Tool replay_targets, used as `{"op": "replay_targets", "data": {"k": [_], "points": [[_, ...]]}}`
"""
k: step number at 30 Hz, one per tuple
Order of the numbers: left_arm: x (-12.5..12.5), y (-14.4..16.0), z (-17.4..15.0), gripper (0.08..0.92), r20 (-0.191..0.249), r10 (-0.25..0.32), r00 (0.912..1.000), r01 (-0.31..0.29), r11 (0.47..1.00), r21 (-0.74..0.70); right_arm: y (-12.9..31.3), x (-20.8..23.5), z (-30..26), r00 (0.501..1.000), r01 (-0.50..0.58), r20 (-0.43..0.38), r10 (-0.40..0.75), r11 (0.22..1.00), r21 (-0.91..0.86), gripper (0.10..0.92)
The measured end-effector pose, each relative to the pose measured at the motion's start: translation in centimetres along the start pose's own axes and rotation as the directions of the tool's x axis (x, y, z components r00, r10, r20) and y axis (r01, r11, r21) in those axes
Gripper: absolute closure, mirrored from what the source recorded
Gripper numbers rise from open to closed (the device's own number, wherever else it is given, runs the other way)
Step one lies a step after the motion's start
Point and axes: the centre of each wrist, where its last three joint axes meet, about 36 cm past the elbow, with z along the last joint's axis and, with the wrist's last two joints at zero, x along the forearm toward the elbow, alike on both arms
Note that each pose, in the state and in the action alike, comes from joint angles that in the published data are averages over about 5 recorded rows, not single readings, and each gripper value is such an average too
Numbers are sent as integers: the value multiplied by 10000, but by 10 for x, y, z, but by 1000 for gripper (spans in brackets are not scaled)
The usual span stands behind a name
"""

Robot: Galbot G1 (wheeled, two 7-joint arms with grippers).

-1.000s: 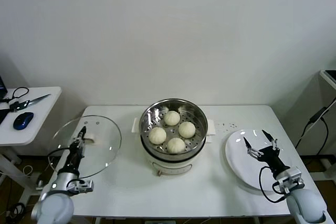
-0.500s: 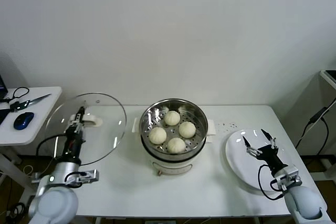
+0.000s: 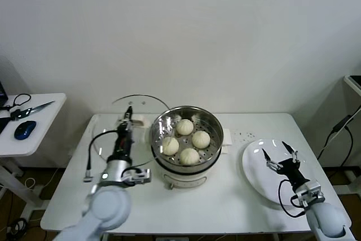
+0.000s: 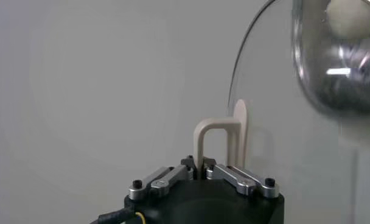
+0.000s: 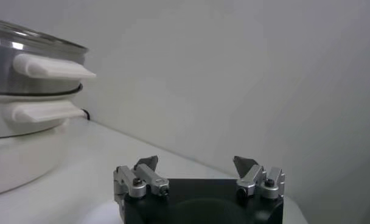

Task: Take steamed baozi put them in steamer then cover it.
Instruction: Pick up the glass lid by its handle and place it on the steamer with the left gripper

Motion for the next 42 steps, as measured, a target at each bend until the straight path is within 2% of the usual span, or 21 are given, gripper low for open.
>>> {"op": "replay_targets", "data": {"k": [11, 21, 28, 42], "points": [[-20, -15, -88, 849, 479, 503, 9976, -525, 9976, 447, -1, 8, 5, 9999, -99, -88, 99, 9999, 54, 200], [-31, -24, -148, 849, 732, 977, 9925, -1039, 9908, 866, -1, 9, 7, 9999, -143, -82, 143, 9999, 57, 200], [-35, -33, -164, 849, 731, 1347, 9882, -1405, 9868, 805, -2, 10, 8, 9999, -152, -77, 153, 9999, 80, 200], [-41, -44, -165, 849, 493, 1658, 9849, -1686, 9839, 592, 0, 7, 8, 9999, -113, -34, 114, 9999, 99, 200]]}}
